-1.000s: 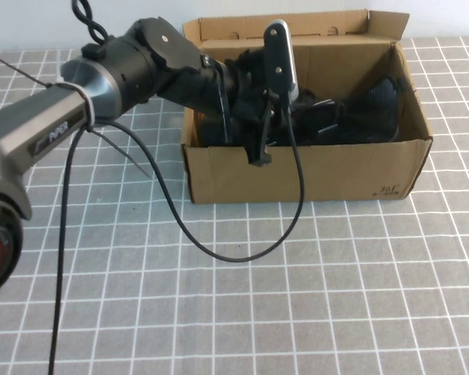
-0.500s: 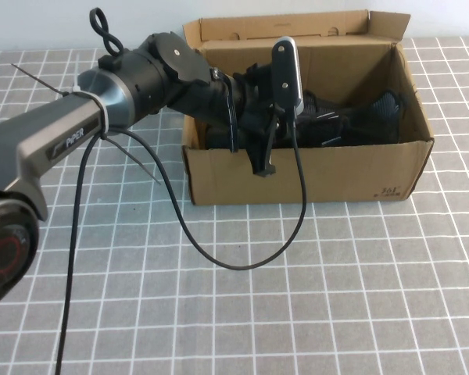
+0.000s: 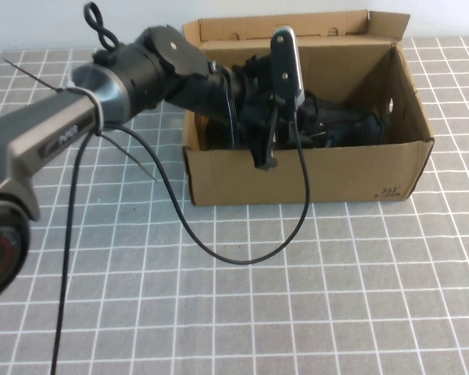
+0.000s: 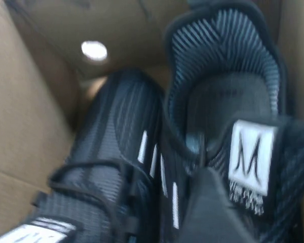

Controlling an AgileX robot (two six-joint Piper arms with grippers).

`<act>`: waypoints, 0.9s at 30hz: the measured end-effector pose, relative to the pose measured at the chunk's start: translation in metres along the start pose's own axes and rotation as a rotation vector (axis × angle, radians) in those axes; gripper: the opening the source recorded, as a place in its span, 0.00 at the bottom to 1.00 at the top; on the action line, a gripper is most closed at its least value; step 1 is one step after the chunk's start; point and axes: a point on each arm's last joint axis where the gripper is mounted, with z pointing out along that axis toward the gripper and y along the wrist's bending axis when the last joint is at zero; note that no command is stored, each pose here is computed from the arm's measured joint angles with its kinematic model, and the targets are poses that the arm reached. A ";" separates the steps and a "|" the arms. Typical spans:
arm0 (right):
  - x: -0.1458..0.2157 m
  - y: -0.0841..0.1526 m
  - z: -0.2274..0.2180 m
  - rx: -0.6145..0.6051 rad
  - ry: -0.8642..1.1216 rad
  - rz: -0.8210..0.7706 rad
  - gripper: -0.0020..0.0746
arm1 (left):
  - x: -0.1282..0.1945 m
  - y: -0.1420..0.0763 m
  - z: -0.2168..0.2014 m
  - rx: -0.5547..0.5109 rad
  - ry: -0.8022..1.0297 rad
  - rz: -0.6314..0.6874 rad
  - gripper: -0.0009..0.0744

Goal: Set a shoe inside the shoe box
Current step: Place the shoe in the shoe box

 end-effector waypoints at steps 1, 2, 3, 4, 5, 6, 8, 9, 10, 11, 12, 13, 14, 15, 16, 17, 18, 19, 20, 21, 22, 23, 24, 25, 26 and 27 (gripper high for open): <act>0.000 0.000 0.000 0.000 0.000 0.000 0.01 | -0.003 0.001 -0.004 -0.002 -0.005 0.003 0.52; 0.000 0.000 0.000 0.000 0.000 0.000 0.01 | -0.008 0.002 -0.009 -0.009 -0.012 0.006 0.55; 0.000 0.000 0.000 -0.002 0.000 0.001 0.01 | -0.013 0.003 -0.016 -0.019 -0.019 0.013 0.57; 0.000 0.000 0.000 -0.002 0.000 0.001 0.01 | -0.017 0.004 -0.021 -0.026 -0.025 0.016 0.58; 0.000 0.000 0.000 -0.002 0.000 0.001 0.01 | -0.023 0.005 -0.028 -0.040 -0.033 0.021 0.58; 0.000 0.000 0.000 -0.002 0.000 0.001 0.01 | -0.029 0.007 -0.036 -0.054 -0.043 0.019 0.59; 0.000 0.000 0.000 -0.002 0.000 0.001 0.01 | -0.041 0.009 -0.052 -0.081 -0.061 0.009 0.59; 0.000 0.000 0.000 -0.003 0.000 0.002 0.01 | -0.047 0.010 -0.060 -0.096 -0.071 -0.013 0.59; 0.000 0.000 0.000 -0.003 0.000 0.002 0.01 | -0.052 0.010 -0.067 -0.107 -0.080 -0.039 0.59; 0.000 0.000 0.000 -0.005 0.000 0.002 0.01 | -0.058 0.010 -0.075 -0.115 -0.093 -0.081 0.58; 0.000 0.000 0.000 -0.005 -0.002 0.002 0.01 | -0.064 0.011 -0.084 -0.127 -0.107 -0.132 0.56; 0.000 0.000 0.000 -0.004 -0.005 0.002 0.01 | -0.069 0.011 -0.091 -0.133 -0.120 -0.186 0.53; -0.001 0.000 0.000 -0.004 -0.010 0.002 0.01 | -0.074 0.011 -0.099 -0.143 -0.134 -0.236 0.48; -0.002 0.000 0.000 -0.004 -0.017 0.002 0.01 | -0.079 0.011 -0.106 -0.154 -0.146 -0.274 0.42; -0.002 0.000 0.001 -0.003 -0.029 0.002 0.01 | -0.083 0.011 -0.111 -0.165 -0.157 -0.298 0.37; -0.004 0.000 0.001 -0.002 -0.044 0.002 0.01 | -0.085 0.011 -0.115 -0.172 -0.167 -0.327 0.30; -0.004 0.000 0.001 -0.001 -0.055 0.002 0.01 | -0.087 0.011 -0.118 -0.178 -0.174 -0.358 0.23; -0.005 0.001 0.002 -0.005 -0.069 0.004 0.01 | -0.087 0.011 -0.119 -0.177 -0.178 -0.383 0.17; -0.006 0.002 0.002 -0.014 -0.077 0.009 0.01 | -0.088 0.011 -0.120 -0.175 -0.181 -0.406 0.11; -0.006 0.003 0.003 -0.026 -0.081 0.016 0.01 | -0.088 0.010 -0.119 -0.165 -0.179 -0.421 0.08; -0.006 0.004 0.003 -0.044 -0.081 0.025 0.01 | -0.088 0.009 -0.120 -0.154 -0.178 -0.427 0.06; -0.006 0.006 0.002 -0.066 -0.084 0.035 0.01 | -0.089 0.008 -0.121 -0.142 -0.174 -0.429 0.04; -0.006 0.009 0.001 -0.093 -0.088 0.045 0.01 | -0.090 0.007 -0.123 -0.132 -0.171 -0.426 0.03; -0.006 0.010 -0.001 -0.112 -0.097 0.053 0.01 | -0.091 0.005 -0.125 -0.126 -0.167 -0.418 0.02; -0.004 0.012 -0.003 -0.132 -0.107 0.062 0.01 | -0.093 0.005 -0.129 -0.135 -0.164 -0.407 0.02; -0.003 0.013 -0.008 -0.146 -0.120 0.069 0.01 | -0.096 0.005 -0.135 -0.149 -0.159 -0.402 0.02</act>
